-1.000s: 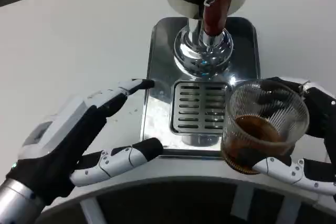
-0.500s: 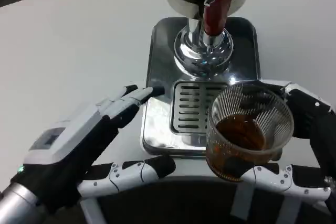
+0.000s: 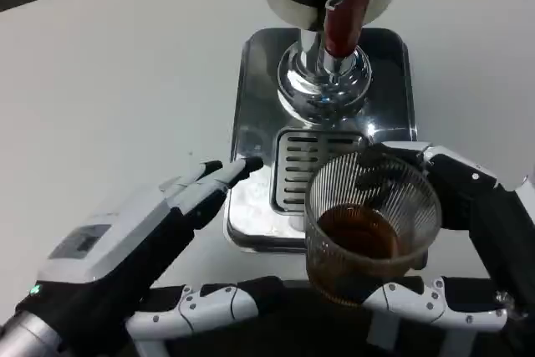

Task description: Grasp the cup under the faucet to collect the drink, then remove the cup.

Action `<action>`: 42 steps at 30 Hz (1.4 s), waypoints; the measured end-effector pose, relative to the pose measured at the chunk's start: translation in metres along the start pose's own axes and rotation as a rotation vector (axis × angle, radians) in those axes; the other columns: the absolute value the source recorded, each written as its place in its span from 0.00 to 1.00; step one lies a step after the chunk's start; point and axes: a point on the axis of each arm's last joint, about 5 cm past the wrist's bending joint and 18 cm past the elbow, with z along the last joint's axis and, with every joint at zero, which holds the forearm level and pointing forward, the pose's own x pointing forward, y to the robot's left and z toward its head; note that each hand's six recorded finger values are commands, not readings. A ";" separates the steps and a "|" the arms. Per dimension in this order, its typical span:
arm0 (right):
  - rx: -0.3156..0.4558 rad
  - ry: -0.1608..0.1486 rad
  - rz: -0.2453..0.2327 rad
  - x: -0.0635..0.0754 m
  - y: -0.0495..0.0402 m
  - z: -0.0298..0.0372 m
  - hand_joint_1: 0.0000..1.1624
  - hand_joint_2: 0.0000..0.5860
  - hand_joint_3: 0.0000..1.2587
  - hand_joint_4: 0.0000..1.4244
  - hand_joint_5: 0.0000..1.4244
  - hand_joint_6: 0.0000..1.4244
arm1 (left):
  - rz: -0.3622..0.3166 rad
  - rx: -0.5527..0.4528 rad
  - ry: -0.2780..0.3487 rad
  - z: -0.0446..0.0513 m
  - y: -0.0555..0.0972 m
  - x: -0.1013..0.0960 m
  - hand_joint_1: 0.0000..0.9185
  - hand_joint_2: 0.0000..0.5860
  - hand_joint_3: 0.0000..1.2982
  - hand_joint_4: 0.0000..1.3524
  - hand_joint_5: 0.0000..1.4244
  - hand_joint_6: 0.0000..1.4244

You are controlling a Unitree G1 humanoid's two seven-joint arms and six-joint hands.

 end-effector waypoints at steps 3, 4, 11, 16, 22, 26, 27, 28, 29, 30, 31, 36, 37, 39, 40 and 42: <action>-0.003 -0.007 0.014 0.001 -0.0001 0.0003 0.80 0.25 0.70 0.71 0.84 0.82 | -0.004 0.009 0.008 0.0010 0.000 -0.002 0.00 0.18 0.03 0.00 0.00 0.02; -0.003 -0.009 0.019 0.002 -0.0001 0.0004 0.80 0.25 0.70 0.71 0.84 0.82 | -0.001 0.012 0.010 0.0014 0.001 -0.002 0.00 0.18 0.02 0.00 0.00 0.02; 0.002 -0.022 0.035 0.004 -0.0008 0.0009 0.80 0.25 0.70 0.71 0.84 0.82 | -0.015 0.016 0.034 0.0026 0.000 -0.010 0.00 0.18 0.02 0.00 0.00 0.02; 0.004 -0.031 0.037 0.006 -0.0012 0.0011 0.80 0.25 0.71 0.71 0.85 0.82 | -0.018 0.022 0.048 0.0034 0.001 -0.014 0.00 0.18 0.01 0.00 0.00 0.02; 0.004 -0.029 0.045 0.007 -0.0013 -0.0001 0.80 0.25 0.71 0.71 0.85 0.83 | -0.017 0.038 0.052 0.0045 0.003 -0.016 0.00 0.18 0.01 0.00 0.00 0.00; 0.004 -0.031 0.048 0.007 -0.0016 -0.0001 0.80 0.25 0.71 0.72 0.85 0.83 | -0.024 0.036 0.057 0.0047 0.003 -0.016 0.00 0.18 0.01 0.00 0.00 0.00; 0.004 -0.031 0.048 0.007 -0.0017 -0.0001 0.80 0.25 0.71 0.72 0.85 0.83 | -0.026 0.035 0.059 0.0047 0.003 -0.017 0.00 0.18 0.01 0.00 0.00 0.00; 0.003 -0.031 0.049 0.007 -0.0017 -0.0001 0.80 0.25 0.72 0.72 0.85 0.83 | -0.028 0.034 0.061 0.0046 0.003 -0.017 0.00 0.18 0.01 0.00 0.00 0.00; 0.003 -0.030 0.050 0.007 -0.0018 -0.0001 0.80 0.25 0.72 0.72 0.85 0.83 | -0.029 0.033 0.063 0.0046 0.003 -0.017 0.00 0.18 0.00 0.00 0.00 0.00; 0.003 -0.030 0.051 0.007 -0.0018 -0.0001 0.80 0.25 0.72 0.72 0.85 0.83 | -0.031 0.033 0.065 0.0046 0.003 -0.017 0.00 0.18 0.00 0.00 0.00 0.00; 0.003 -0.030 0.051 0.007 -0.0019 -0.0001 0.80 0.25 0.72 0.72 0.85 0.83 | -0.032 0.033 0.065 0.0046 0.003 -0.017 0.00 0.18 0.00 0.00 0.00 0.00; 0.001 -0.029 0.052 0.007 -0.0024 -0.0002 0.80 0.25 0.72 0.72 0.86 0.84 | -0.031 0.035 0.060 0.0058 0.003 -0.017 0.00 0.18 0.00 0.00 0.00 0.00; 0.001 -0.029 0.053 0.006 -0.0025 -0.0002 0.80 0.25 0.72 0.72 0.86 0.84 | -0.032 0.035 0.061 0.0060 0.003 -0.017 0.00 0.18 0.00 0.00 0.00 0.00; 0.001 -0.027 0.053 0.006 -0.0024 -0.0003 0.80 0.25 0.72 0.72 0.86 0.84 | -0.033 0.035 0.060 0.0064 0.003 -0.018 0.00 0.18 0.00 0.00 0.00 0.00; 0.001 -0.026 0.053 0.006 -0.0024 -0.0003 0.80 0.25 0.72 0.72 0.86 0.84 | -0.033 0.035 0.060 0.0067 0.003 -0.018 0.00 0.18 0.00 0.00 0.00 0.00; 0.002 -0.024 0.053 0.006 -0.0023 -0.0004 0.80 0.25 0.72 0.72 0.86 0.84 | -0.036 0.035 0.060 0.0072 0.002 -0.019 0.00 0.17 0.00 0.00 0.00 0.00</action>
